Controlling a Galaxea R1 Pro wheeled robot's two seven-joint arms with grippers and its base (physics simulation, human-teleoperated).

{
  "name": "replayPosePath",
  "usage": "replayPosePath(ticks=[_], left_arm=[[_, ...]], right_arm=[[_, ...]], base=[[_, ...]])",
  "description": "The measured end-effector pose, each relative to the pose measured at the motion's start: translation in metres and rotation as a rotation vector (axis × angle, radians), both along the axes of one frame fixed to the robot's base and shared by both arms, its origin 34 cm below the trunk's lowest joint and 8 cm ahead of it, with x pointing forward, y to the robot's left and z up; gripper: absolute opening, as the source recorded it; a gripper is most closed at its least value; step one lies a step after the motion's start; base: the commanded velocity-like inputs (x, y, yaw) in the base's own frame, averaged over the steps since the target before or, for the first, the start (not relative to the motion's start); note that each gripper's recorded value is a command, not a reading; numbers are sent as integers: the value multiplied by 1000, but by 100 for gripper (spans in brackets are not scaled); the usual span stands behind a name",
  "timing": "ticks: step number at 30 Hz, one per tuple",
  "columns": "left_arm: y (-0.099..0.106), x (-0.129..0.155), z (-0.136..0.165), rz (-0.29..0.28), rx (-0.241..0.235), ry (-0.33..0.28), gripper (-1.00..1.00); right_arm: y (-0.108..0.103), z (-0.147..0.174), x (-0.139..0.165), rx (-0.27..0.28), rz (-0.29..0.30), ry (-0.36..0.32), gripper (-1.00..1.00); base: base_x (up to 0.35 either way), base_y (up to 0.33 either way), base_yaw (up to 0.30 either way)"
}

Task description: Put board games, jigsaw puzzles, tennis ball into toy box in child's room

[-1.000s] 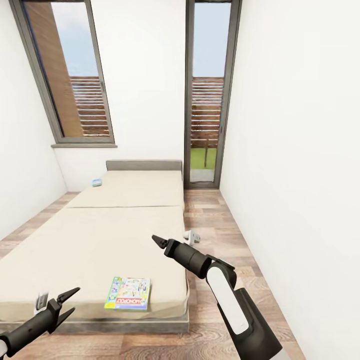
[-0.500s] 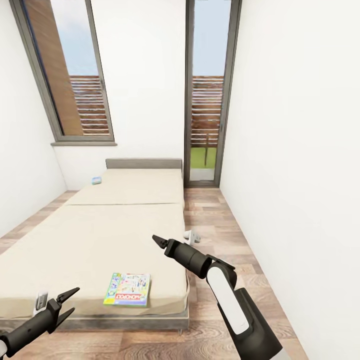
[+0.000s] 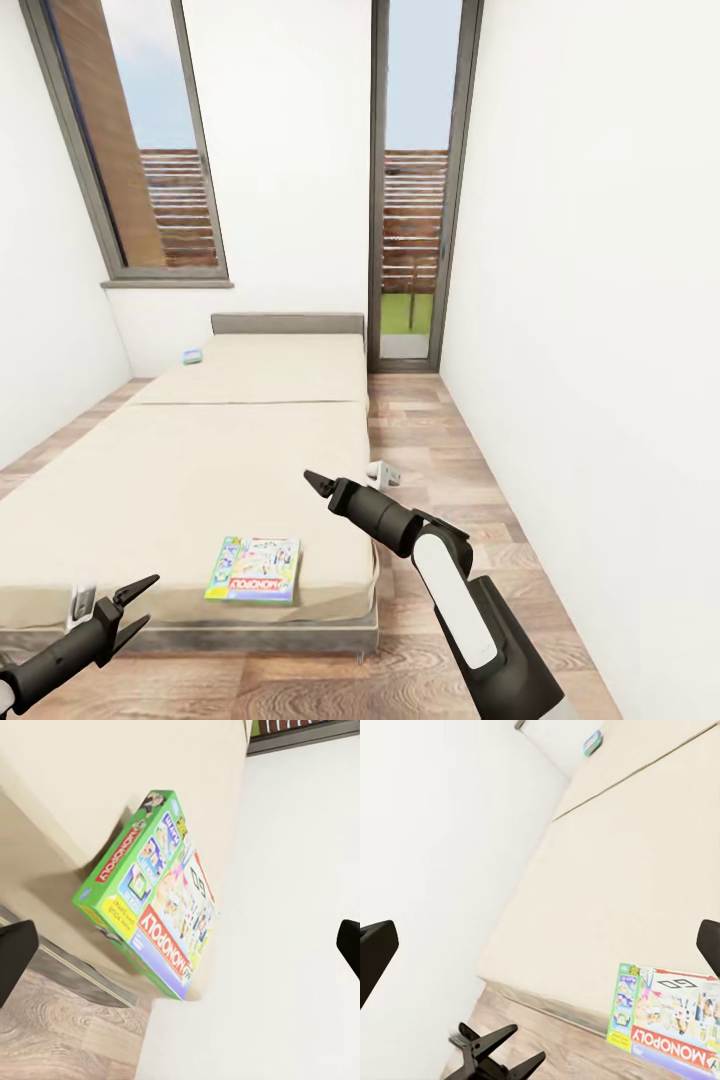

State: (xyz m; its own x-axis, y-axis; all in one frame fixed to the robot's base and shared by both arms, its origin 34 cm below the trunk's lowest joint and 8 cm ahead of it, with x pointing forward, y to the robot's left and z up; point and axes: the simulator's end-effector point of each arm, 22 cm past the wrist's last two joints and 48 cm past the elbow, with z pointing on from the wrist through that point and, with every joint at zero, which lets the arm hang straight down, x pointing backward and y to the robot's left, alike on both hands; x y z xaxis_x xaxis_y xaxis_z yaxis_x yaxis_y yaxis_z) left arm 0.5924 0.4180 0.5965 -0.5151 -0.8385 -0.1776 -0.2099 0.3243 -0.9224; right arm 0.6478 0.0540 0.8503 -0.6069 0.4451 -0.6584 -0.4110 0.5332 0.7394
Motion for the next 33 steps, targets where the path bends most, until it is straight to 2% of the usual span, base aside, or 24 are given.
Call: replayPosePath(ticks=[33], left_arm=[[-3, -14, -68, -6, -27, 13, 100]], right_arm=[[1, -71, -12, -9, -2, 0, 100]], base=[[0, 0, 0]])
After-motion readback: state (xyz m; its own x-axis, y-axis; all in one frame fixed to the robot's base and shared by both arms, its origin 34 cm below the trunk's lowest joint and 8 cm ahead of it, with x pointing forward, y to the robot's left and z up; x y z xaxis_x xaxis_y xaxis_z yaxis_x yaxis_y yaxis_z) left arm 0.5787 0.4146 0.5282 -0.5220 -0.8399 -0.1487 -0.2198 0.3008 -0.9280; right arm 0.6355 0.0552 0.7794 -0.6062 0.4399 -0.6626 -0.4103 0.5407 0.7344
